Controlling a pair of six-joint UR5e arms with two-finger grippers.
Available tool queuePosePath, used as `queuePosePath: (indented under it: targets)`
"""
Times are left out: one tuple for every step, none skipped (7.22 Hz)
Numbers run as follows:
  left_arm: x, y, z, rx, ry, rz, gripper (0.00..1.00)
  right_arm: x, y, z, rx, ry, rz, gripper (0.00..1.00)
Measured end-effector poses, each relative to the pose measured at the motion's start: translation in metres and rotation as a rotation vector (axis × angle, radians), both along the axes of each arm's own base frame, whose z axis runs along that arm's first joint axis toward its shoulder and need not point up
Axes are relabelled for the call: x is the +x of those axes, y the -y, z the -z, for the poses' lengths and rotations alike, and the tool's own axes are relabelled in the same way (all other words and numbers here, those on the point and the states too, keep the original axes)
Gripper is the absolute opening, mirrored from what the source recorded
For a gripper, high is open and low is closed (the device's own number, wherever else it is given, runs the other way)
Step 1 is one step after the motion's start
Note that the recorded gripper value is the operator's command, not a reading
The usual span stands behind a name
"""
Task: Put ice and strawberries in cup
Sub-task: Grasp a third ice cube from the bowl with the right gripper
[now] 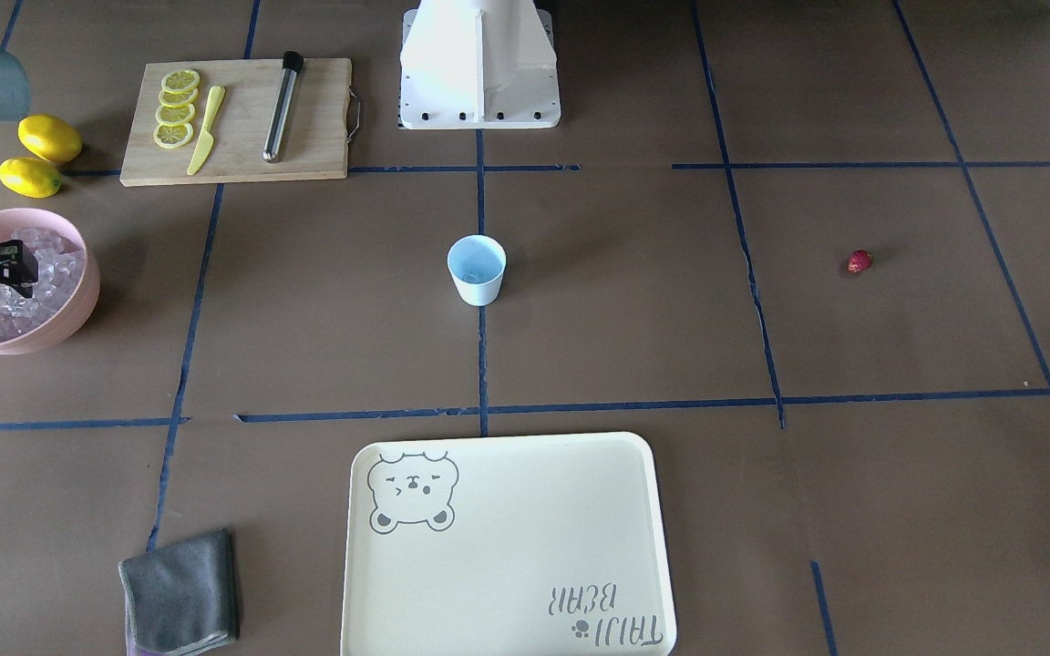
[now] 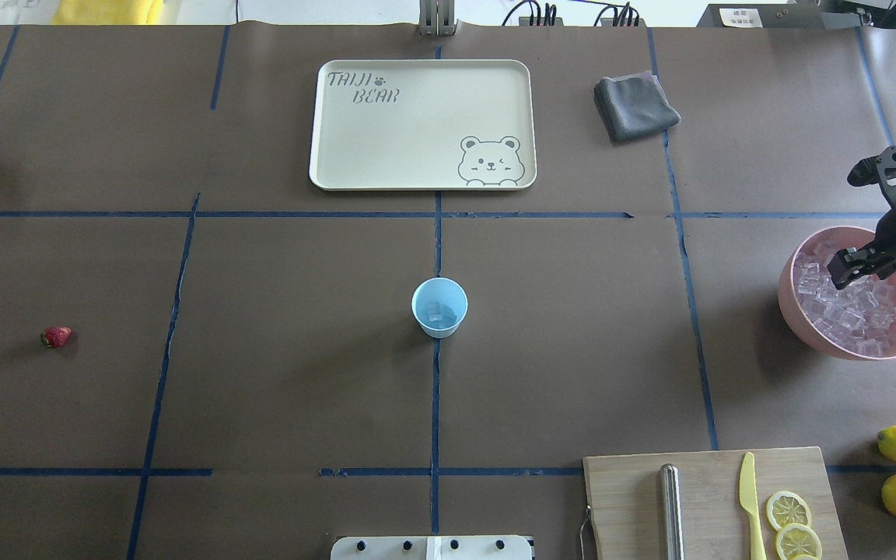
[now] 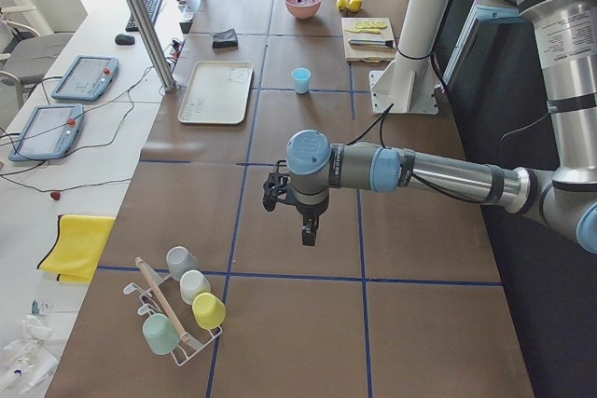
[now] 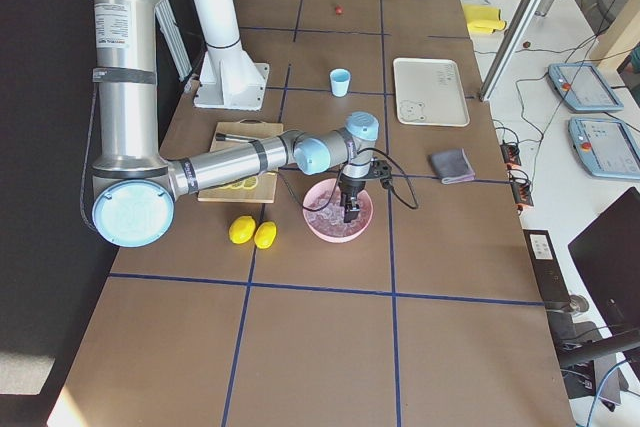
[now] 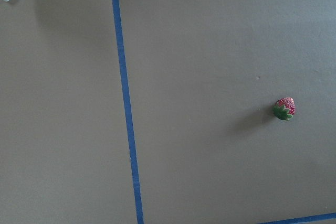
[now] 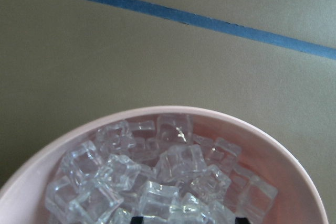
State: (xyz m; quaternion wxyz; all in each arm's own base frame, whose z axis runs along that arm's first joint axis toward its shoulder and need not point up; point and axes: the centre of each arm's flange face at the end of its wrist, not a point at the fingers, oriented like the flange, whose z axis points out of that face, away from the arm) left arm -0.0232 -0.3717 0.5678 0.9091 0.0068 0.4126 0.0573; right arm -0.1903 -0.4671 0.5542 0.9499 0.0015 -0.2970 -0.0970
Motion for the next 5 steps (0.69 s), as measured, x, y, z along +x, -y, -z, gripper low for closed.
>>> queuePosePath:
  targets:
    - [0.0,0.0,0.0,0.0,0.0,0.0,1.0,0.0,0.0,0.0,-0.001,0.0,0.0,0.16]
    - [0.0,0.0,0.0,0.001,0.0,0.0,1.0,0.0,-0.001,0.0,-0.001,0.0,0.001,0.0]
    - [0.0,0.0,0.001,0.001,0.0,0.0,1.0,0.0,-0.001,0.001,-0.001,0.003,0.001,0.0]
    - [0.0,0.0,0.001,0.001,-0.001,0.0,1.0,0.001,-0.001,0.005,0.006,0.01,0.001,0.0]
    - [0.0,0.0,0.001,0.001,-0.001,0.0,1.0,0.006,-0.001,0.026,0.024,0.028,-0.007,0.0]
